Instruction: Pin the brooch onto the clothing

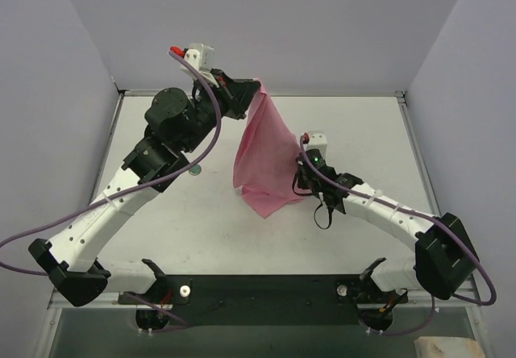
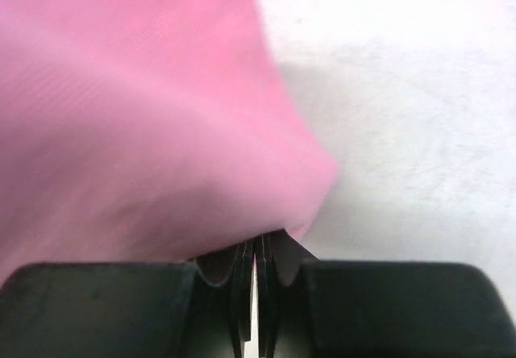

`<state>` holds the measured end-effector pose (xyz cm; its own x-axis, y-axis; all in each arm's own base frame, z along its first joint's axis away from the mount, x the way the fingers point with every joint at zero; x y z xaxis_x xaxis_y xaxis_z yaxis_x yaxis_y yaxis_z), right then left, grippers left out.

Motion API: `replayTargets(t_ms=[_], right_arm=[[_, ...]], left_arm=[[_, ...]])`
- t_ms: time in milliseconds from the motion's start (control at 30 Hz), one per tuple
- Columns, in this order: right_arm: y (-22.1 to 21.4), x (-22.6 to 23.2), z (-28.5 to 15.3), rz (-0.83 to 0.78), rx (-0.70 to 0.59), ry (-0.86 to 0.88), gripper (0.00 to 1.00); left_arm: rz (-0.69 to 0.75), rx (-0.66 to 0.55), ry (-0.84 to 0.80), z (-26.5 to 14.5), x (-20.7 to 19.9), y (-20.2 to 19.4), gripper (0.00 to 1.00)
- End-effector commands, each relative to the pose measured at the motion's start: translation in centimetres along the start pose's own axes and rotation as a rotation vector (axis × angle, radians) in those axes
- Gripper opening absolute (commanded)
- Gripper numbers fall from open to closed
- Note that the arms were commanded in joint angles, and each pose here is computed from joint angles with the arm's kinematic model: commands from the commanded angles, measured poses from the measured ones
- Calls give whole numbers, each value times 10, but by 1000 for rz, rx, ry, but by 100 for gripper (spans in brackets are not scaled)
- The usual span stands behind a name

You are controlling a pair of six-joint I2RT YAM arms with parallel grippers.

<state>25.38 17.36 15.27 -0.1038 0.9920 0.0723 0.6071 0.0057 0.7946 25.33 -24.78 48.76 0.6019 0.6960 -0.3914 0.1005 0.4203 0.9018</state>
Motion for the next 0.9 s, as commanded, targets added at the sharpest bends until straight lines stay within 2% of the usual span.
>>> replayTargets(t_ms=[0, 300, 400, 433, 567, 667, 733, 767, 800, 867], right_arm=[[33, -17, 7, 82, -95, -58, 0], [53, -22, -15, 108, -153, 4, 0], [58, -29, -26, 60, -174, 27, 0], [60, -31, -31, 19, -184, 29, 0], [79, -43, -69, 34, -300, 32, 0], [89, -37, -89, 44, -336, 136, 1], [84, -25, -97, 34, -291, 241, 13], [82, -20, -98, 35, -280, 271, 28], [78, -14, -99, 35, -262, 302, 36], [65, 0, -99, -1, -234, 336, 51]], left_arm=[[-43, -161, -120, -17, -22, 34, 0], [-92, -147, -82, -16, -22, 26, 0], [-113, -125, -107, -15, -27, 17, 0], [-112, -118, -111, -14, -28, 14, 0], [-109, -114, -148, -15, -40, 11, 0], [-99, -146, -160, -14, -53, 13, 0], [-100, -155, -154, -9, -61, 12, 0], [-95, -159, -136, -5, -62, 11, 0], [-99, -176, -136, -3, -66, 19, 0], [-95, -149, -122, 11, -70, 10, 0]])
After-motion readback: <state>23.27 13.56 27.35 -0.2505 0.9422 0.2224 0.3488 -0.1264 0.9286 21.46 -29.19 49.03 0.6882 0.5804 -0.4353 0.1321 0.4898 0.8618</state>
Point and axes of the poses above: each gripper's point midway between its finger pads, its own z axis out along the fingers, its own x axis along the line the jaws close on, y = z × x, the point moved 7 cm from there along -z, back along the fingers, and after that the axes turned 3 degrees about z, right-handed, at the moved point
